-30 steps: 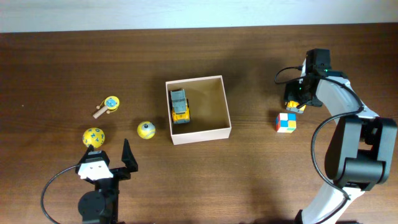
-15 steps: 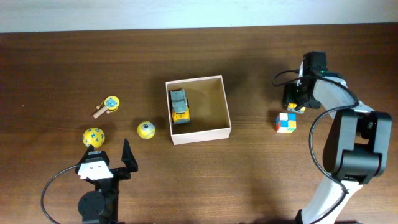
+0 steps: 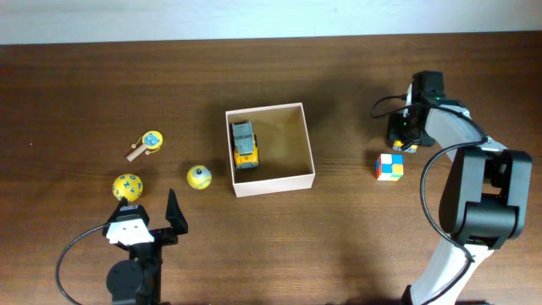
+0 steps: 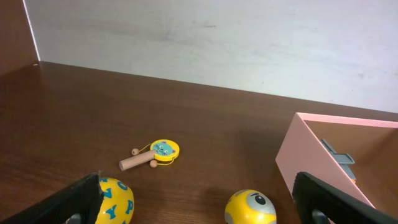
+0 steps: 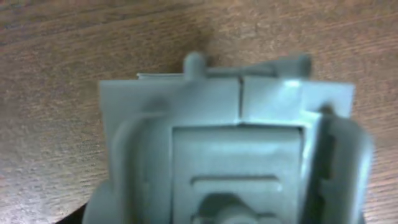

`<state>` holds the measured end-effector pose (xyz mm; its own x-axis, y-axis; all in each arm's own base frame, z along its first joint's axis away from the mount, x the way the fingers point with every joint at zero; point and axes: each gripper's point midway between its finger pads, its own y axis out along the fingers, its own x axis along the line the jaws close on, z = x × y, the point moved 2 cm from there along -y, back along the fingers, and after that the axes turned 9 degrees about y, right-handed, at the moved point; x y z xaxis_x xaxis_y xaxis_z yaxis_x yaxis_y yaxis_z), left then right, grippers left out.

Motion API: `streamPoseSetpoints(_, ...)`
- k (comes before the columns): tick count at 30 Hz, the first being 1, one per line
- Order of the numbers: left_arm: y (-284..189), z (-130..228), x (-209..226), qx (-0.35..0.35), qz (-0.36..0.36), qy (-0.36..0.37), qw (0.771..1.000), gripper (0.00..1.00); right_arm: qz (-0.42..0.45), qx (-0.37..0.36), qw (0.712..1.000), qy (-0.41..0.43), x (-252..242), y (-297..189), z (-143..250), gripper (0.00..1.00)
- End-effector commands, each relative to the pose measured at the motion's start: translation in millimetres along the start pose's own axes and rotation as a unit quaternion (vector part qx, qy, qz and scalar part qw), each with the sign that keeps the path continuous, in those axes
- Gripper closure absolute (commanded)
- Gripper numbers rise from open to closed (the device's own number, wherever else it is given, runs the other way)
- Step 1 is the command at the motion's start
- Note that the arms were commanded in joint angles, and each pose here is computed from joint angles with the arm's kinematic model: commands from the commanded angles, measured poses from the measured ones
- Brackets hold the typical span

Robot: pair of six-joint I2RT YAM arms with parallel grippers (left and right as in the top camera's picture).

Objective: Pack container
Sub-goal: 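Align and close the right gripper on the second truck's grey body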

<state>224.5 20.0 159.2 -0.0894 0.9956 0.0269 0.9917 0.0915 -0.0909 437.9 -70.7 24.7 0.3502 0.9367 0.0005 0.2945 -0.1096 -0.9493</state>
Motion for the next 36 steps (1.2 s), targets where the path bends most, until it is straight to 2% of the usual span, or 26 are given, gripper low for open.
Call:
streamPoseSetpoints(1, 0.0, 0.7, -0.7, -0.003, 0.004, 0.008, 1.000, 0.01, 0.010, -0.002, 1.000, 0.002, -3.9, 5.4, 0.3, 0.28)
streamPoseSetpoints(9, 0.0, 0.7, -0.7, -0.003, 0.004, 0.008, 1.000, 0.01, 0.008, -0.010, 1.000, -0.001, -3.1, 5.4, -3.2, 0.28)
streamPoseSetpoints(16, 0.0, 0.7, -0.7, -0.003, 0.004, 0.008, 1.000, 0.01, 0.009, -0.017, 1.000, 0.002, -7.9, 5.7, -7.6, 0.33)
streamPoseSetpoints(23, 0.0, 0.7, -0.7, -0.003, 0.004, 0.008, 1.000, 0.01, 0.012, -0.015, 1.000, 0.009, -16.2, 6.1, -8.3, 0.45)
streamPoseSetpoints(36, 0.0, 0.7, -0.8, -0.003, 0.004, 0.008, 1.000, 0.01, -0.003, -0.014, 1.000, 0.009, -10.5, -8.3, -18.7, 0.48)
